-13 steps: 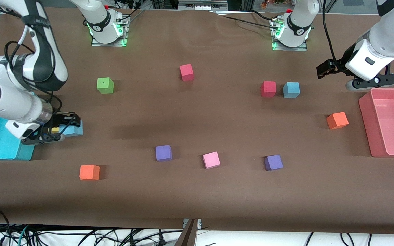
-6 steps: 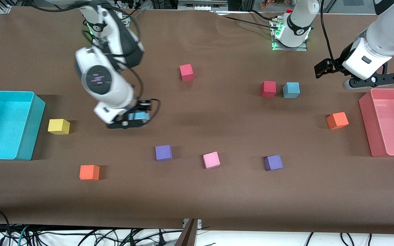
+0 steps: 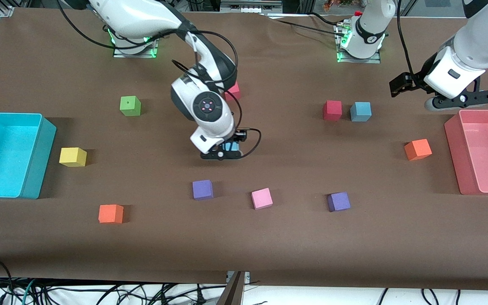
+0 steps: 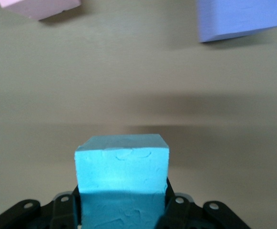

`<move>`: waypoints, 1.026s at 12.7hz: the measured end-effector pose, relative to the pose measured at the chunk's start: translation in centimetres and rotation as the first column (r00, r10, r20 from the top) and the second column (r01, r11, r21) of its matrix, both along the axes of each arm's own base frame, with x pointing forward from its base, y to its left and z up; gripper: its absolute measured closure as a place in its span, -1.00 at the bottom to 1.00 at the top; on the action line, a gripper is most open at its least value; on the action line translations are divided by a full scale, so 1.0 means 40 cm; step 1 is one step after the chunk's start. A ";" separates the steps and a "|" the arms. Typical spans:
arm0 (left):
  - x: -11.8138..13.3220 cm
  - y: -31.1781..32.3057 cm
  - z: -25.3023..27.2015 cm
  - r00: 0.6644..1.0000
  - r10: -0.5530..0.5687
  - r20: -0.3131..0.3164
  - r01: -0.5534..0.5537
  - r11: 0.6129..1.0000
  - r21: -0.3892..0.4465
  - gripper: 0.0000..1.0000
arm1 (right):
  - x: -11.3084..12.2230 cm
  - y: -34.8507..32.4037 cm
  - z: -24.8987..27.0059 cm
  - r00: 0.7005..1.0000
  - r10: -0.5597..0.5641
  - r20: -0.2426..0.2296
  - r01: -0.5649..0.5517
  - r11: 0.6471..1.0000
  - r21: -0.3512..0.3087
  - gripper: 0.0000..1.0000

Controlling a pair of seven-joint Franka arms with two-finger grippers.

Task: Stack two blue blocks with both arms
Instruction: 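Lift the light-blue cube and carry it to the table center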

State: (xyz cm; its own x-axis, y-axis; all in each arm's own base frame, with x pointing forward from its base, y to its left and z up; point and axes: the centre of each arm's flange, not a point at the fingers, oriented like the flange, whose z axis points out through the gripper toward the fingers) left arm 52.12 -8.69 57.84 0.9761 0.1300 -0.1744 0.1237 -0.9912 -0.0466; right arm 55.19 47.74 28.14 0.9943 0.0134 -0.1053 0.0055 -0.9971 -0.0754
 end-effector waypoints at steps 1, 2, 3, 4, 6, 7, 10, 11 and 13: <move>0.000 0.000 0.000 1.000 0.000 0.000 0.000 1.000 0.000 -1.00 | -0.007 0.021 -0.044 1.000 -0.001 0.012 0.001 1.000 0.007 -0.18; 0.000 0.000 0.000 1.000 0.000 0.000 0.000 1.000 0.000 -1.00 | -0.014 0.038 -0.085 1.000 -0.011 0.025 0.010 1.000 0.012 -0.18; 0.000 0.000 0.000 1.000 0.000 0.000 0.000 1.000 0.000 -1.00 | -0.021 0.052 -0.116 0.999 -0.025 0.033 0.025 1.000 0.014 -0.18; 0.000 -0.001 0.000 1.000 0.000 0.000 0.000 1.000 0.000 -1.00 | -0.032 0.065 -0.143 0.999 -0.028 0.036 0.028 1.000 0.011 -0.18; 0.000 0.000 0.000 1.000 0.000 0.000 0.000 1.000 0.000 -1.00 | -0.055 0.086 -0.176 0.999 -0.013 0.040 0.014 1.000 -0.009 -0.18; 0.000 0.000 0.000 1.000 0.000 0.000 0.000 1.000 0.000 -1.00 | -0.060 0.090 -0.189 0.999 -0.004 0.048 0.005 1.000 -0.021 -0.18; 0.005 0.009 0.006 1.000 0.007 0.014 -0.007 1.000 -0.002 -1.00 | -0.061 0.095 -0.206 0.997 0.008 0.071 -0.007 1.000 -0.024 -0.21; 0.009 0.016 0.009 1.000 0.013 0.024 -0.013 1.000 -0.004 -1.00 | -0.059 0.094 -0.207 0.997 0.007 0.074 -0.006 1.000 -0.022 -0.32; 0.018 0.024 0.010 0.999 0.020 0.043 -0.019 1.000 -0.007 -1.00 | -0.055 0.092 -0.213 0.997 0.005 0.077 -0.004 1.000 -0.019 -0.75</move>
